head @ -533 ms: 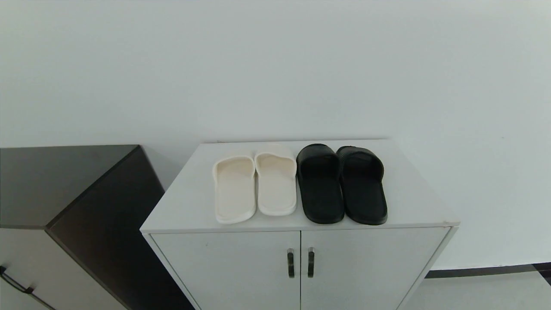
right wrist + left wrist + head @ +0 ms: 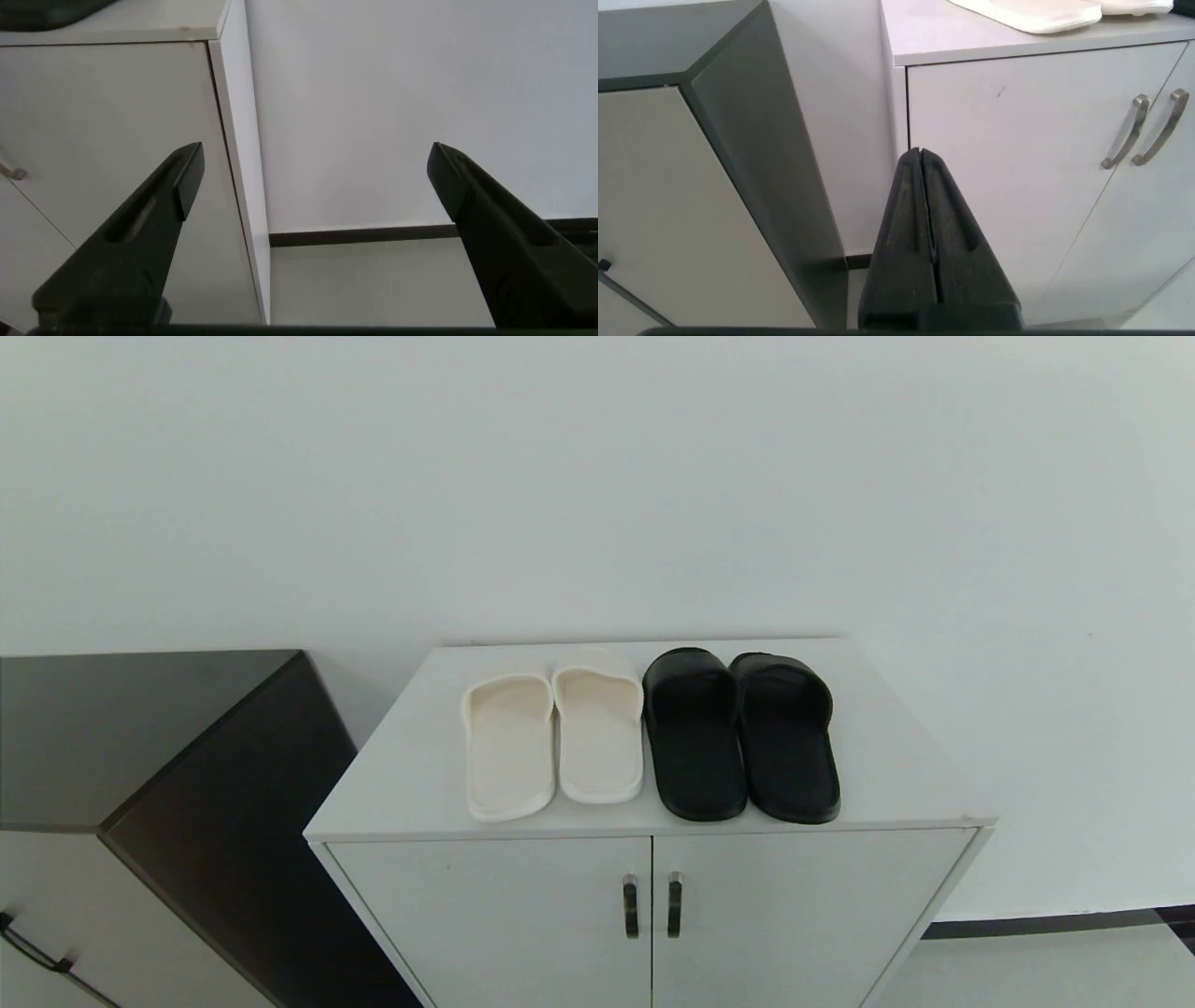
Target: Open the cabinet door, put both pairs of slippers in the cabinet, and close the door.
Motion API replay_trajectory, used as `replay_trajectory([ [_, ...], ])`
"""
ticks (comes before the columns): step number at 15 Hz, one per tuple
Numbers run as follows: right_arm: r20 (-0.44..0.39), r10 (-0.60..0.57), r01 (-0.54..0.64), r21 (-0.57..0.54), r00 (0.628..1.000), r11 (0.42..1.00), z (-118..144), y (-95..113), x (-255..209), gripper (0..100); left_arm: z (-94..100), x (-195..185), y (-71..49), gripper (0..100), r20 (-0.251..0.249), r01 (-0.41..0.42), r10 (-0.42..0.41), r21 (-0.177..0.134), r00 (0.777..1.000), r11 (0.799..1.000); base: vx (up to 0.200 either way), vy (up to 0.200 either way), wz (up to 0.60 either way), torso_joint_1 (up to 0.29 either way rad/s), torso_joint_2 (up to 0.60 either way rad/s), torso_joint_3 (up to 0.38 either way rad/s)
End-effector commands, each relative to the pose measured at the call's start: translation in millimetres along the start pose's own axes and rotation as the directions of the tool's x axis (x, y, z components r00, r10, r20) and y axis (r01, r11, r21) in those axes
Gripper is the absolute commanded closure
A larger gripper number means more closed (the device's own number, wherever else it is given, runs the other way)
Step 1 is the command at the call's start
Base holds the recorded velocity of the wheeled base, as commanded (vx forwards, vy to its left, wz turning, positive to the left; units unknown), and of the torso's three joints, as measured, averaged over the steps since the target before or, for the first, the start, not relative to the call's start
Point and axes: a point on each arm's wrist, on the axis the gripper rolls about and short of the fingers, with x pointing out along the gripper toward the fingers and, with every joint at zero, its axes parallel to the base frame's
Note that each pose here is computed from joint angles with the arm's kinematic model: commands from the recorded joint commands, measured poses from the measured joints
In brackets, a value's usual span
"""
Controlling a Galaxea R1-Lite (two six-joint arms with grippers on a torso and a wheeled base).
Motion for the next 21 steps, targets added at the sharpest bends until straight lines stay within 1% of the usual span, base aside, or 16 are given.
replay_trajectory([
  [1, 0.003, -0.001, 0.001, -0.002, 1.0, 1.0, 0, 0, 0, 0, -0.1, 0, 0.0, 100, -0.002, 0.0, 0.0, -0.002, 1.0, 1.0, 0.0, 0.0, 0.0, 0.0, 0.0, 0.0],
  [3, -0.015, 0.004, -0.004, -0.017, 1.0, 1.0, 1, 0, 1, 0, -0.2, 0, 0.0, 100, -0.004, 0.002, -0.002, 0.0, 1.0, 1.0, 0.0, 0.0, 0.0, 0.0, 0.0, 0.0],
  [5, -0.012, 0.001, -0.001, -0.02, 1.0, 1.0, 1, 0, 1, 0, -0.2, 0, -0.1, 100, -0.004, 0.005, -0.005, 0.004, 1.0, 1.0, 0.0, 0.0, 0.0, 0.0, 0.0, 0.0],
  [8, -0.006, 0.004, -0.004, -0.032, 1.0, 0.999, 1, 0, 1, 0, -0.4, 0, -0.2, 100, -0.006, 0.008, -0.008, 0.003, 1.0, 1.0, 0.0, 0.0, 0.0, 0.0, 0.0, 0.0],
  [10, -0.001, 0.01, -0.01, -0.041, 1.0, 0.999, 2, 0, 1, 0, 0.0, 2, 0.0, 100, -0.025, 0.014, -0.014, 0.005, 1.0, 1.0, 0.0, 0.0, 0.0, 0.0, 0.0, 0.0],
  [12, 0.013, 0.014, -0.013, -0.042, 1.0, 0.999, 2, 0, 0, 0, 0.2, 2, 0.1, 100, -0.03, 0.019, -0.019, 0.003, 0.999, 1.0, 0.0, 0.0, 0.0, 0.0, 0.0, 0.0],
  [14, 0.015, 0.012, -0.012, -0.039, 1.0, 0.999, 2, 0, 0, 0, 0.7, 4, 0.4, 100, -0.055, 0.036, -0.036, 0.001, 0.998, 0.999, 0.0, 0.0, 0.0, 0.0, 0.0, 0.0],
  [15, 0.142, -0.015, 0.019, -0.022, 0.99, 1.0, 30, -2, -8, 0, 1.1, 5, 0.7, 100, -0.068, 0.049, -0.049, 0.001, 0.996, 0.999, 0.0, 0.0, 0.0, 0.0, 0.0, 0.0],
  [16, 0.37, -0.029, 0.007, 0.062, 0.929, 0.998, 113, -9, -46, 0, 0.9, 5, 0.8, 100, -0.071, 0.055, -0.055, 0.0, 0.996, 0.998, 0.0, 0.0, 0.0, 0.0, 0.0, 0.0],
  [17, 0.225, 0.016, -0.036, 0.084, 0.974, 0.996, 148, -12, -46, 0, 1.0, 5, 0.9, 100, -0.072, 0.06, -0.06, 0.0, 0.996, 0.998, 0.0, 0.0, 0.0, 0.0, 0.0, 0.0],
  [18, 0.068, 0.08, -0.087, 0.102, 0.994, 0.991, 165, -14, -28, 0, 1.1, 5, 0.8, 100, -0.071, 0.058, -0.058, -0.001, 0.996, 0.998, 0.0, 0.0, 0.0, 0.0, 0.0, 0.0],
  [19, -0.013, 0.148, -0.144, 0.144, 0.989, 0.979, 171, -12, 0, 0, 1.1, 5, 0.8, 100, -0.069, 0.058, -0.058, 0.001, 0.996, 0.998, 0.0, 0.0, 0.0, 0.0, 0.0, 0.0],
  [20, -0.079, 0.182, -0.169, 0.147, 0.98, 0.975, 174, -5, 31, 0, 1.2, 5, 0.8, 100, -0.066, 0.056, -0.056, 0.001, 0.996, 0.998, 0.0, 0.0, 0.0, 0.0, 0.0, 0.0],
  [21, -0.119, 0.2, -0.181, 0.154, 0.972, 0.971, 175, 3, 62, 0, 1.2, 5, 0.8, 100, -0.065, 0.055, -0.055, 0.001, 0.996, 0.998, 0.0, 0.0, 0.0, 0.0, 0.0, 0.0],
])
